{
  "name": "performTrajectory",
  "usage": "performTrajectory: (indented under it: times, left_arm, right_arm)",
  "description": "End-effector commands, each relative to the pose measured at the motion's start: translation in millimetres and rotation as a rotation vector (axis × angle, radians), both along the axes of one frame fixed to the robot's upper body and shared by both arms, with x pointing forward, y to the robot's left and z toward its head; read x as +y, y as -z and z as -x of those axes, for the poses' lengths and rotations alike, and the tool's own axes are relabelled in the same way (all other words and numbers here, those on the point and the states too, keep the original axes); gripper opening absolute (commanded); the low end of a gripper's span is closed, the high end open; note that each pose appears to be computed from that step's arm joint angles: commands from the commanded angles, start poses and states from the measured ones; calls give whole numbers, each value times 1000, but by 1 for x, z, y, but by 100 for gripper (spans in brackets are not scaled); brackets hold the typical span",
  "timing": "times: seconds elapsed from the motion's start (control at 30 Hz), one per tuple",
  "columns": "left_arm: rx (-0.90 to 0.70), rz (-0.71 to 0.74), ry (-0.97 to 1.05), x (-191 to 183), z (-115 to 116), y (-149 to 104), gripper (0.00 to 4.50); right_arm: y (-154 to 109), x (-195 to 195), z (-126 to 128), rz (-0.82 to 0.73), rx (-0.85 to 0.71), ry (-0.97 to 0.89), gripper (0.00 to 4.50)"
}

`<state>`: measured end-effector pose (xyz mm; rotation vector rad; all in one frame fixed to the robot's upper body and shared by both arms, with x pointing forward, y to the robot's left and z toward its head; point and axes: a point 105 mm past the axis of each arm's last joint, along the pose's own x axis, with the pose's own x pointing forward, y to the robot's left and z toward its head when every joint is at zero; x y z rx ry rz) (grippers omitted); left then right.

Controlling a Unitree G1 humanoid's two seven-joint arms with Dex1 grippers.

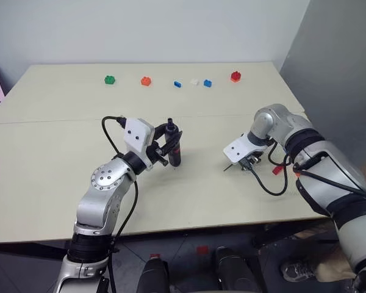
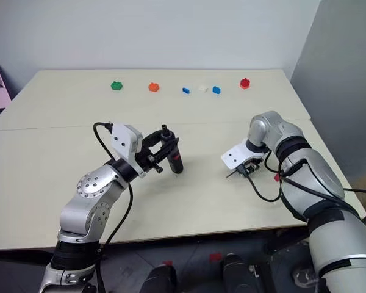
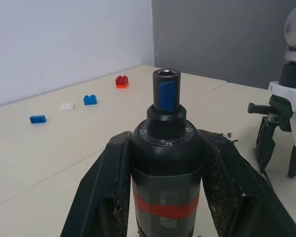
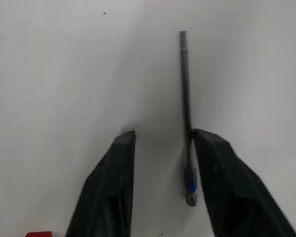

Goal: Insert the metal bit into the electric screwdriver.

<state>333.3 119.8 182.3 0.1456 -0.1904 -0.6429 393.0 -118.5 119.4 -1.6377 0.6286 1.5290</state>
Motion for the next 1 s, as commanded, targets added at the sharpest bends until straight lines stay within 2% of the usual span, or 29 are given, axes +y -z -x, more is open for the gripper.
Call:
performTrajectory:
  times: [0.03, 0.13, 0.37, 0.53, 0.83, 1.0]
  left_arm:
    - [1, -26, -27, 5, 0, 3, 164]
    - [-3, -30, -20, 3, 1, 3, 164]
    - [-14, -22, -5, 0, 2, -1, 164]
    - [-22, -1, 23, 0, 5, -9, 164]
    - [-112, 57, 166, -25, 15, -38, 164]
    - [-123, 96, 268, -46, 19, -48, 164]
  right_arm:
    - [-4, -1, -6, 3, -31, 36, 64]
    - [-4, -1, -7, -1, -33, 53, 0]
    - [-6, -6, -5, -59, -15, 88, 0]
    - [-12, -7, -1, -171, 30, 106, 0]
    - [-62, -11, 14, -602, 34, 143, 0]
    - [-76, -28, 31, -875, 4, 323, 0]
